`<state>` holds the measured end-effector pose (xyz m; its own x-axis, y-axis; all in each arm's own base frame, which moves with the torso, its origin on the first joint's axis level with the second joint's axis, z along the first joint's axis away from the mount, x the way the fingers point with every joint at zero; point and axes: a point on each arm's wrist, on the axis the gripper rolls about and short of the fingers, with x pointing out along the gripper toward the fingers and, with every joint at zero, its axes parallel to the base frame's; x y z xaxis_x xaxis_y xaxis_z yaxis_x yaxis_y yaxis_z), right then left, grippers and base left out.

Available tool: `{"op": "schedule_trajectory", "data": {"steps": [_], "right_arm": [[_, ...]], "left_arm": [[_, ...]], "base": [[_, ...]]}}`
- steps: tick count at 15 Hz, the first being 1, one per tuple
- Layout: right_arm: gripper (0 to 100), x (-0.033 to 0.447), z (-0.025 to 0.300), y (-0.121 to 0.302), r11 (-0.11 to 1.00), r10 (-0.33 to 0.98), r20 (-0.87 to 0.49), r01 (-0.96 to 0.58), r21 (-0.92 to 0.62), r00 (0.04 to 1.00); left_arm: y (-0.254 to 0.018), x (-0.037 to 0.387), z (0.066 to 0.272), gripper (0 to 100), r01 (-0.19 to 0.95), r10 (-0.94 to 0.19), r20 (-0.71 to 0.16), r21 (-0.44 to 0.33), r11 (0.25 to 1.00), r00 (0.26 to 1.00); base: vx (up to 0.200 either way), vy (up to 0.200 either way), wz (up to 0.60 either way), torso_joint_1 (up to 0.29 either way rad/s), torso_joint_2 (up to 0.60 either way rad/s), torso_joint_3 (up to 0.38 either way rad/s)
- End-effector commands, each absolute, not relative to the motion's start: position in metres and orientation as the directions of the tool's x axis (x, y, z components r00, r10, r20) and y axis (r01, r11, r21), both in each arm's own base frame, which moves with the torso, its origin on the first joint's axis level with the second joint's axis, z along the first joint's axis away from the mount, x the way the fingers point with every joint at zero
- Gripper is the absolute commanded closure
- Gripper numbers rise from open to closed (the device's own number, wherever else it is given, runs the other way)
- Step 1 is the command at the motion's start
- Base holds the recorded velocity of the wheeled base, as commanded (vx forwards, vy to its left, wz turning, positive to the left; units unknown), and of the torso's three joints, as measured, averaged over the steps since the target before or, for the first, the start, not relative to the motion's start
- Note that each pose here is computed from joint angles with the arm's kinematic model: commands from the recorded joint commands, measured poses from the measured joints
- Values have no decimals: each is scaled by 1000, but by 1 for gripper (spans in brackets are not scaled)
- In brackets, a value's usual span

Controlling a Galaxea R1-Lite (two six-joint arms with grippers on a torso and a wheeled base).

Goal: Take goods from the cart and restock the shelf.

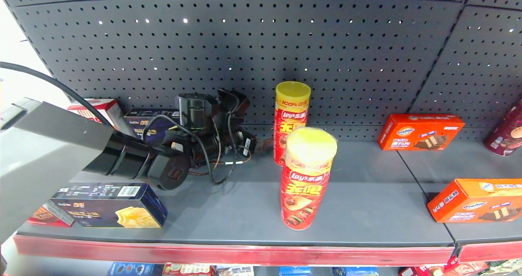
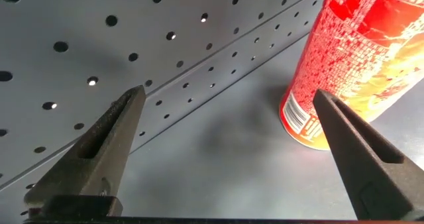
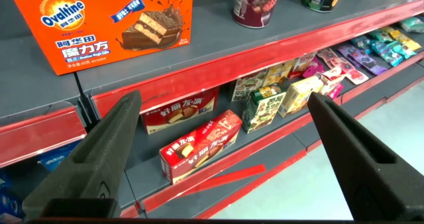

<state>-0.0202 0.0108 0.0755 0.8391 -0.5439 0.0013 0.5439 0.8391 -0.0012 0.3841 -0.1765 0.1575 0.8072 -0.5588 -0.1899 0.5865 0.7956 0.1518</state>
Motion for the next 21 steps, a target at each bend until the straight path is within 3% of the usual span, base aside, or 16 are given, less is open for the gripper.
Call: {"op": "schedule_trajectory", "data": {"steps": [1, 5, 9, 11, 13, 15, 18, 21], "right_arm": [[0, -20, 75, 11, 839, -544, 0, 544, -2, 839], [0, -20, 75, 11, 840, -543, 0, 543, -2, 840], [0, -20, 75, 11, 839, -544, 0, 544, -2, 839], [0, -20, 75, 11, 839, -544, 0, 544, -2, 839], [0, -20, 75, 11, 839, -544, 0, 544, -2, 839], [0, -20, 75, 11, 839, -544, 0, 544, -2, 839], [0, -20, 75, 11, 839, -544, 0, 544, -2, 839], [0, -20, 75, 11, 839, -544, 0, 544, -2, 839]], "left_arm": [[-177, 385, 155, 0, 586, -558, -193, 151, 796, 807], [-170, 385, 157, 0, 570, -542, -194, 152, 807, 818], [-147, 354, 197, 0, 542, -528, -122, 160, 825, 840], [-138, 326, 217, 0, 539, -532, -82, 141, 831, 843], [-124, 267, 243, 0, 532, -534, -23, 121, 838, 845], [-111, 214, 255, 0, 514, -519, 32, 99, 852, 854], [-65, 125, 235, 0, 479, -484, 77, 71, 875, 872], [-36, 70, 223, 0, 465, -469, 150, 61, 883, 870]], "base": [[0, 0, 0, 0, 0, 0], [0, 0, 0, 0, 0, 0], [0, 0, 0, 0, 0, 0], [0, 0, 0, 0, 0, 0], [0, 0, 0, 0, 0, 0], [0, 0, 0, 0, 0, 0], [0, 0, 0, 0, 0, 0], [0, 0, 0, 0, 0, 0]]}}
